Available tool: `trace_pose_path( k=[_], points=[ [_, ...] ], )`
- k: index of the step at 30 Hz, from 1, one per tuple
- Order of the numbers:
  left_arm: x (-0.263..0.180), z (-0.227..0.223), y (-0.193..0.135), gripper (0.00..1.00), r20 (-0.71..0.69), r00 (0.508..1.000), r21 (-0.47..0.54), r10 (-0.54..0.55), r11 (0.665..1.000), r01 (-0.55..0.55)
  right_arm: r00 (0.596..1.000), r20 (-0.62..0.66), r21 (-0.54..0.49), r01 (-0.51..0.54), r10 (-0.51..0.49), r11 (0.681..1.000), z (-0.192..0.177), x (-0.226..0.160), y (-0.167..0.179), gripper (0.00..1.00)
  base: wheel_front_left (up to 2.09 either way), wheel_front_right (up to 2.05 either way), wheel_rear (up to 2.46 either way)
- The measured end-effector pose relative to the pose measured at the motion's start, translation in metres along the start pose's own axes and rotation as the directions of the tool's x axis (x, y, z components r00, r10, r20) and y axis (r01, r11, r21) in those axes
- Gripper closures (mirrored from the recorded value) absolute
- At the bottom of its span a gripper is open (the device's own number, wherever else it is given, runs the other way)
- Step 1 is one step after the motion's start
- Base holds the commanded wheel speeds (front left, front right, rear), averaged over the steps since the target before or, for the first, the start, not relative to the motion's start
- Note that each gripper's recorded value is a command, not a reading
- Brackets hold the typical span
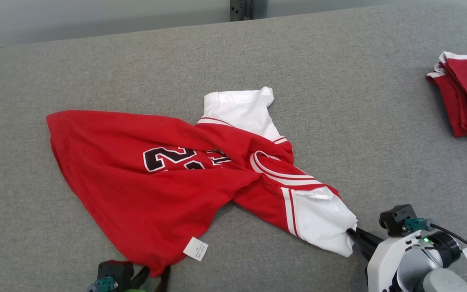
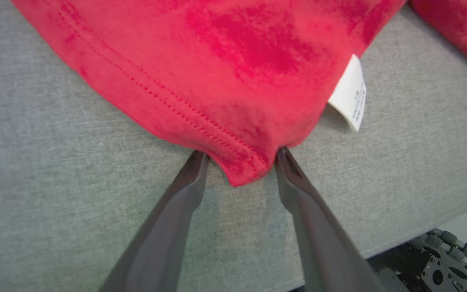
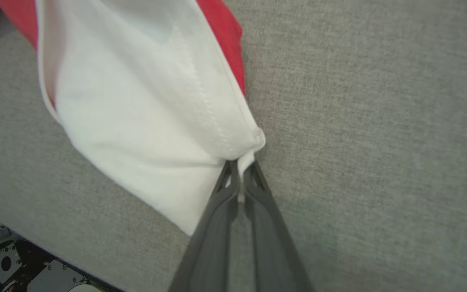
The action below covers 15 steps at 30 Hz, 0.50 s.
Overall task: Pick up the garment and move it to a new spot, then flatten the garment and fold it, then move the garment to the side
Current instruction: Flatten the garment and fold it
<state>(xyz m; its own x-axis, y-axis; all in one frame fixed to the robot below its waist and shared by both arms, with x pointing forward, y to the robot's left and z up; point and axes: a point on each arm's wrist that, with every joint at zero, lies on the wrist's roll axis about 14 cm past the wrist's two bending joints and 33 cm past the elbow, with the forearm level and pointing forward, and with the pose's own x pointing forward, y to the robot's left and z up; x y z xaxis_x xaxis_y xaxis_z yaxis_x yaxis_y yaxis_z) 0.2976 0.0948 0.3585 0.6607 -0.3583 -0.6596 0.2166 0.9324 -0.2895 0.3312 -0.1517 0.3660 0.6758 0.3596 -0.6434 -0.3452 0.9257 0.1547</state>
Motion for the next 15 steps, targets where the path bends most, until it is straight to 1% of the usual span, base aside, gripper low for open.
trace_pose_path(
  k=[1,5,9,11,15],
  points=[
    [0.000,0.001,0.000,1.00,0.004,1.000,-0.002,0.000,1.000,0.000,1.000,0.005,0.005,-0.002,0.002,1.000,0.001,0.000,0.000,1.00,0.00,0.00,0.00],
    [-0.001,0.004,0.000,1.00,0.019,1.000,-0.013,-0.006,1.000,0.006,0.998,0.059,0.015,0.008,-0.009,1.000,0.012,-0.005,-0.003,1.00,0.00,0.00,0.00],
    [-0.010,0.013,0.003,1.00,0.068,0.998,-0.037,0.005,0.999,-0.002,0.982,0.181,0.016,0.059,-0.061,0.998,0.041,-0.023,-0.020,1.00,0.00,0.00,0.00],
    [-0.017,0.025,0.005,1.00,0.117,0.993,-0.044,0.016,0.999,-0.011,0.967,0.237,0.016,0.086,-0.087,0.996,0.054,-0.037,-0.027,1.00,0.00,0.00,0.00],
    [-0.032,0.059,0.005,1.00,0.234,0.972,-0.040,0.023,0.999,-0.014,0.919,0.368,0.016,0.142,-0.138,0.990,0.086,-0.071,-0.038,1.00,0.00,0.00,0.00]
  ],
)
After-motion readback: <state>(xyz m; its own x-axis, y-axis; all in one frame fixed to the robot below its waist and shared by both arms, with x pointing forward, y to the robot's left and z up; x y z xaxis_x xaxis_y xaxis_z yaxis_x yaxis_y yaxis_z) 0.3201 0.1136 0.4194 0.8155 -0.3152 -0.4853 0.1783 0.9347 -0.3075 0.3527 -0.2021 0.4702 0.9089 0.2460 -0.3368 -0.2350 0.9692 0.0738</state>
